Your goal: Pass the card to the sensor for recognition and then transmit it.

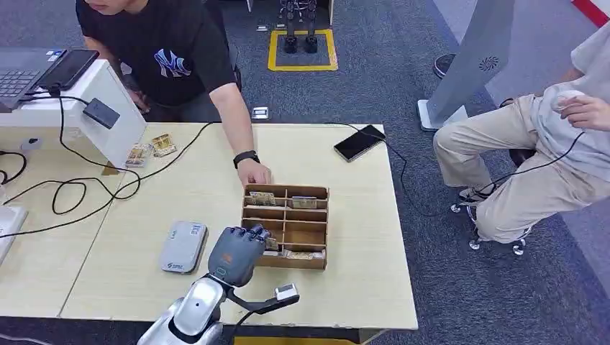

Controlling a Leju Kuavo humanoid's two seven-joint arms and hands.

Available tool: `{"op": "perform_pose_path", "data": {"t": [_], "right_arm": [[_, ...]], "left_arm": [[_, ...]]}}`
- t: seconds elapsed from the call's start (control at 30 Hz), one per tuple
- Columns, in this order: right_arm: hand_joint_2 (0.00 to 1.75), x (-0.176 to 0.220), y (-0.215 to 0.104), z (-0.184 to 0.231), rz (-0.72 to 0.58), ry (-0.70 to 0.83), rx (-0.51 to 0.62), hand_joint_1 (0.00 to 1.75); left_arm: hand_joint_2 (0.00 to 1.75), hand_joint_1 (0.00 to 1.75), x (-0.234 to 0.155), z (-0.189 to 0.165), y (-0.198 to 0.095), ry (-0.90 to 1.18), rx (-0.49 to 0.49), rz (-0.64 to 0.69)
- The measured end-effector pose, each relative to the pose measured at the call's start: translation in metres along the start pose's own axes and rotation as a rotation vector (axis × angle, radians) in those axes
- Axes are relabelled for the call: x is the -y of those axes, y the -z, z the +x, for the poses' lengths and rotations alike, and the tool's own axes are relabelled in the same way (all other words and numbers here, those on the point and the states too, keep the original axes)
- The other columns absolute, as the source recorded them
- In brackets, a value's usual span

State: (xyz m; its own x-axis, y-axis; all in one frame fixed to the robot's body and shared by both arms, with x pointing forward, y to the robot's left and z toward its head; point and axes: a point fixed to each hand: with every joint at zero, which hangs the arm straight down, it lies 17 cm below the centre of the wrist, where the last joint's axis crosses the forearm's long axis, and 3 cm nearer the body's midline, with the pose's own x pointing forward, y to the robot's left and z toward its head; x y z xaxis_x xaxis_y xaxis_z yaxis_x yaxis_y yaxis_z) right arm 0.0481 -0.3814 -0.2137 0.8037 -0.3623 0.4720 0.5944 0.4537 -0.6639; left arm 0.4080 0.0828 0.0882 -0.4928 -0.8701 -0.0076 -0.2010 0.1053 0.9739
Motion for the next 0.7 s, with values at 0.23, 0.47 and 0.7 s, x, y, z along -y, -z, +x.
{"op": "perform_pose_path", "data": {"t": [0.23, 0.47, 0.7], "right_arm": [[1.75, -0.001, -0.001, 0.000, 0.004, -0.002, 0.002, 0.00], [1.75, -0.003, -0.001, 0.002, 0.011, -0.014, 0.014, 0.00], [1.75, -0.003, -0.001, 0.002, 0.013, -0.015, 0.015, 0.00]], "left_arm": [[1.75, 1.75, -0.014, 0.002, 0.000, -0.035, 0.003, 0.054], [1.75, 1.75, -0.017, 0.003, -0.001, -0.054, 0.000, 0.060], [1.75, 1.75, -0.017, 0.000, -0.001, -0.053, -0.005, 0.058]]}}
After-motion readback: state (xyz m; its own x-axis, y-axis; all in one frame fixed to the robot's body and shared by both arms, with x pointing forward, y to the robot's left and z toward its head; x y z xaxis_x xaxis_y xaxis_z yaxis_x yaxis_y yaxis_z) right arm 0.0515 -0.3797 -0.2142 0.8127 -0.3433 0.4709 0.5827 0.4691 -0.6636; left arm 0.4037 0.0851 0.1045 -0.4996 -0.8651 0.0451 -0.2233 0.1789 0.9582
